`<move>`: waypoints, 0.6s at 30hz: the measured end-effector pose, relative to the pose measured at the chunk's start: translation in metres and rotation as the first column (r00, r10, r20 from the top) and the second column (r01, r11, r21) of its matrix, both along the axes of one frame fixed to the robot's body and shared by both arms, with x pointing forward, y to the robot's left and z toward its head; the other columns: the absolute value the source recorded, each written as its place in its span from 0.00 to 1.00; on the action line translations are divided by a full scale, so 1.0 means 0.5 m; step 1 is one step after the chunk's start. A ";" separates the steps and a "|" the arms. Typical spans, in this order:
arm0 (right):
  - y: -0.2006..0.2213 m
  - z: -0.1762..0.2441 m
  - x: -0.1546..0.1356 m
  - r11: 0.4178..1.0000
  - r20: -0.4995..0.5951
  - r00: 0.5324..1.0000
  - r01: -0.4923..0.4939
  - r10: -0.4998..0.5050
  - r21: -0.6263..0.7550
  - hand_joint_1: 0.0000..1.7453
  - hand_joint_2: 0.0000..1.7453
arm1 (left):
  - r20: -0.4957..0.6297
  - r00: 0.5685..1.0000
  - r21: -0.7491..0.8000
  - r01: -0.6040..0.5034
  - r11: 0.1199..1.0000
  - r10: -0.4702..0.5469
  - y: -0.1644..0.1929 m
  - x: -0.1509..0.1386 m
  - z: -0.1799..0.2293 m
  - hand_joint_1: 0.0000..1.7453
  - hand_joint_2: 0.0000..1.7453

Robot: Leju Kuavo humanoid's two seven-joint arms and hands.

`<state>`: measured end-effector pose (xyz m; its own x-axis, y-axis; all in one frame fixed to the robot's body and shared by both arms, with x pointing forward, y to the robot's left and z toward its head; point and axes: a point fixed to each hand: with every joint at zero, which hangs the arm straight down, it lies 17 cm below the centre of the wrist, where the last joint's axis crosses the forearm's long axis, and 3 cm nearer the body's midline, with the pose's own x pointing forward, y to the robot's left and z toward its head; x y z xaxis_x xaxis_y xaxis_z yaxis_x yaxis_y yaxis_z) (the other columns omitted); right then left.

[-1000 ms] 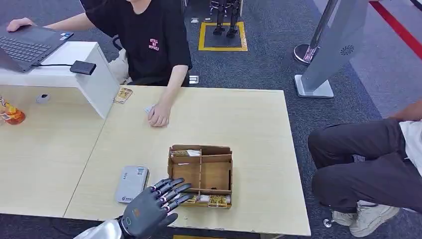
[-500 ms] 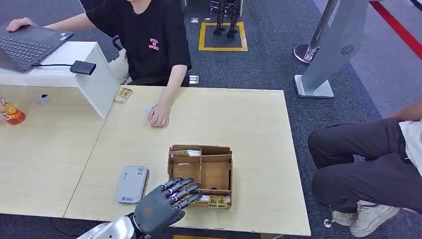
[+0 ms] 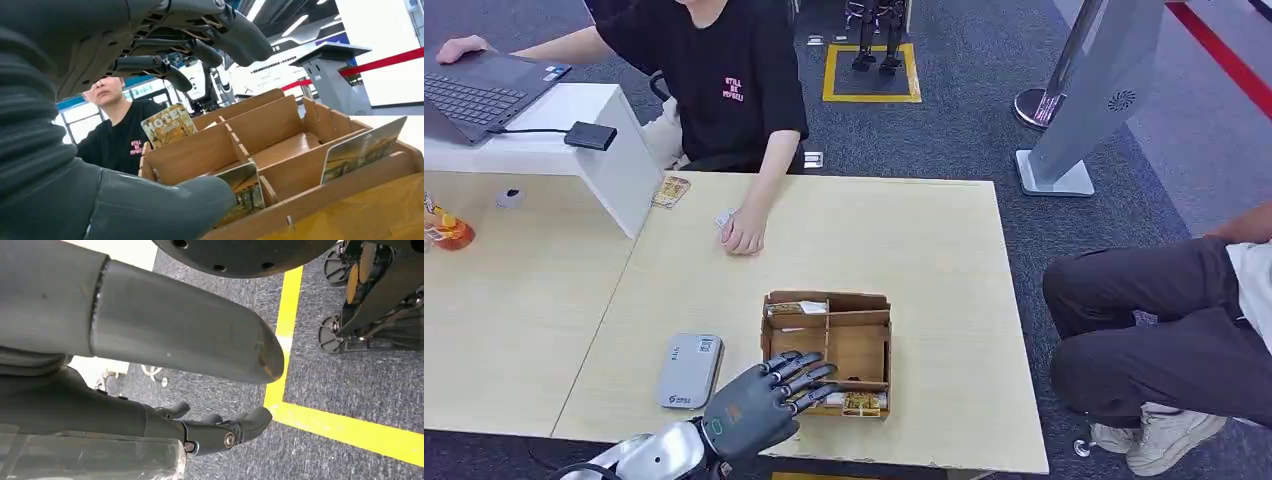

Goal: Pass the card to the sensor for recognition and then transmit it.

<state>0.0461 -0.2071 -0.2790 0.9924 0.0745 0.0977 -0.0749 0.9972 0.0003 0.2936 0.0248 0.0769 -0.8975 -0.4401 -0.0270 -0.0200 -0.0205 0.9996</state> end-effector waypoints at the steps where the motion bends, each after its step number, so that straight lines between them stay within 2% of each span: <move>1: 0.000 0.000 0.000 1.000 0.000 1.000 0.000 0.000 0.000 0.00 0.00 | -0.001 1.000 0.001 -0.005 1.000 0.005 0.000 0.002 -0.002 0.19 1.00; 2: -0.001 0.000 0.001 1.000 0.001 1.000 0.001 -0.001 -0.001 0.00 0.00 | 0.001 1.000 0.005 -0.007 1.000 0.007 0.000 0.002 -0.003 0.21 1.00; 12: -0.004 0.000 0.001 1.000 0.001 1.000 0.008 -0.008 -0.003 0.00 0.00 | -0.001 1.000 0.033 -0.027 0.999 0.027 0.007 0.007 -0.020 0.17 1.00; 18: -0.005 0.000 0.002 1.000 0.001 1.000 0.009 -0.009 -0.004 0.00 0.00 | -0.005 1.000 0.049 -0.030 0.998 0.030 0.010 0.009 -0.026 0.19 1.00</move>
